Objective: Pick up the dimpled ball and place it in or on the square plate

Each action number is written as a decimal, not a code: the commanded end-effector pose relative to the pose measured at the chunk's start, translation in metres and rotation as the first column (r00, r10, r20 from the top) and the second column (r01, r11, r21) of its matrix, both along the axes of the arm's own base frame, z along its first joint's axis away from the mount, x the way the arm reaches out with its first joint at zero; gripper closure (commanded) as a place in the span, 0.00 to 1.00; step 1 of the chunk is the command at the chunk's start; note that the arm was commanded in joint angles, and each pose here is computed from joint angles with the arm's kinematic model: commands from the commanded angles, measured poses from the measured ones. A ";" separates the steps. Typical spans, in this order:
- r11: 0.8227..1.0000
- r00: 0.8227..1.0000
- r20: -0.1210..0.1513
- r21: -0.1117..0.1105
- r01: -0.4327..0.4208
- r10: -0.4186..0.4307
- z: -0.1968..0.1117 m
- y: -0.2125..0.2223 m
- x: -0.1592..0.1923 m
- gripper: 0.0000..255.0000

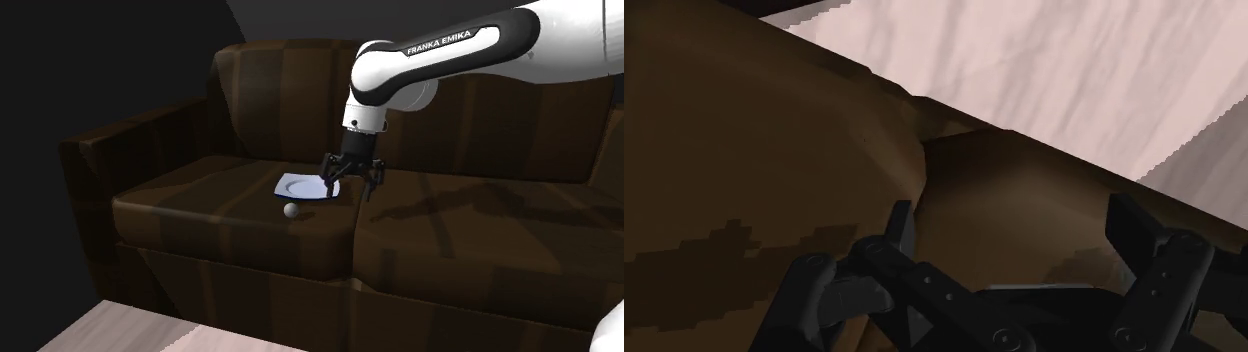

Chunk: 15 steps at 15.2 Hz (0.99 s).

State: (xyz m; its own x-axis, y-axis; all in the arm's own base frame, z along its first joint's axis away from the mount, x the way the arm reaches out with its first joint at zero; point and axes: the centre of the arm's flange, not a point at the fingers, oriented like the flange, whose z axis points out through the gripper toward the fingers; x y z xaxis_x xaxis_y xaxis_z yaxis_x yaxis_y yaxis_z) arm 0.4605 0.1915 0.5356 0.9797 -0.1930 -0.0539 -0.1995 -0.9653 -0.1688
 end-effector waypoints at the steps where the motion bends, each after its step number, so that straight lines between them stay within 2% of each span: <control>1: 1.000 1.000 0.006 0.012 0.012 -0.012 -0.002 0.016 0.018 0.00; 10: 0.996 0.997 0.033 0.063 0.062 -0.064 -0.015 0.087 0.101 0.00; 15: 0.996 0.997 0.033 0.063 0.062 -0.064 -0.036 0.092 0.101 0.00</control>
